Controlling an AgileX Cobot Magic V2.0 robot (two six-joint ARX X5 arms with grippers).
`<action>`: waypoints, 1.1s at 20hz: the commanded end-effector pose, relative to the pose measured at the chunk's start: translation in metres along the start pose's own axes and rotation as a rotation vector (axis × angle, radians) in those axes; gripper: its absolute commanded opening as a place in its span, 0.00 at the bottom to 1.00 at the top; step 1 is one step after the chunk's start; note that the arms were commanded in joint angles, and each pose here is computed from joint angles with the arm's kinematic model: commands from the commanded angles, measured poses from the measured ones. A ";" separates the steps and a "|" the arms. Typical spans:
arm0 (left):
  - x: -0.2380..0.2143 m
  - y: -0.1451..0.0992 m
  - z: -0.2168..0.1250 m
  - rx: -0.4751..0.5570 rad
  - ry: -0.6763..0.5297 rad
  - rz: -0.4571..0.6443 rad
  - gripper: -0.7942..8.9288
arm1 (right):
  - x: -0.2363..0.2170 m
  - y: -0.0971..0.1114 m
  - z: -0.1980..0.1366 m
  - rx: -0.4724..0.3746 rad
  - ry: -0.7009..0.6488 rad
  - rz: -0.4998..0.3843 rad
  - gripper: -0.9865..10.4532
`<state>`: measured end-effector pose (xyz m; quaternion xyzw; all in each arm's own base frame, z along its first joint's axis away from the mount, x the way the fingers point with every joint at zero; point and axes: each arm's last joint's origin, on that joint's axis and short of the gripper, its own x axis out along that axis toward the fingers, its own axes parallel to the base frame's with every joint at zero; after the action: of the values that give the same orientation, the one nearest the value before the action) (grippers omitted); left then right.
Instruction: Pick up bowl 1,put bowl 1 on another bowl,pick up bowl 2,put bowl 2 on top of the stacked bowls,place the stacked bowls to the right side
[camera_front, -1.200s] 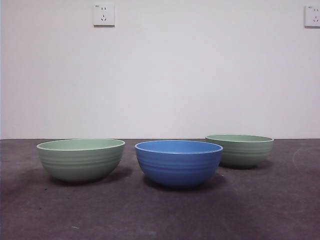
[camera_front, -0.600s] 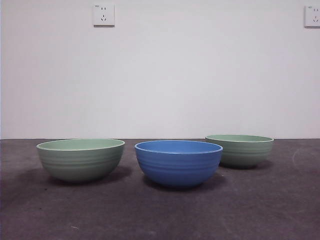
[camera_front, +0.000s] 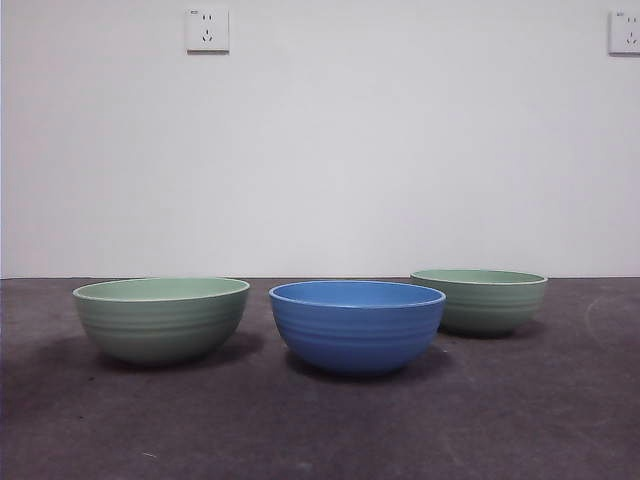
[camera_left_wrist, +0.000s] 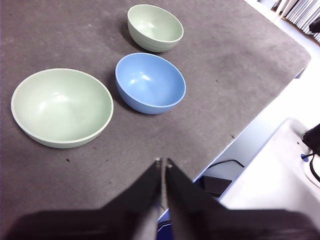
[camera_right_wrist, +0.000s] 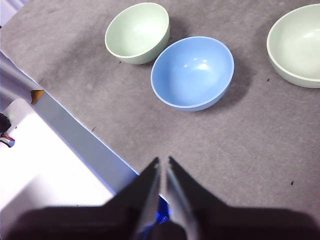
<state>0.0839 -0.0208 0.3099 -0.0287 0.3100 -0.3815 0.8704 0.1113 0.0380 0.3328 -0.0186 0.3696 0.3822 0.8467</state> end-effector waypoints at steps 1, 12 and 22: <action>0.000 -0.001 0.001 0.023 -0.004 0.000 0.56 | 0.000 0.000 0.001 0.023 -0.005 0.002 0.39; 0.000 0.000 0.004 0.019 -0.030 0.006 0.72 | 0.001 -0.001 0.002 0.063 -0.007 0.001 0.58; 0.000 0.000 0.004 0.019 -0.030 0.006 0.72 | 0.009 -0.013 0.013 0.200 -0.044 -0.145 0.58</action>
<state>0.0860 -0.0208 0.3122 -0.0262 0.2969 -0.3798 0.8758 0.1290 0.0385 0.3328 0.0187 0.3809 0.3037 0.8731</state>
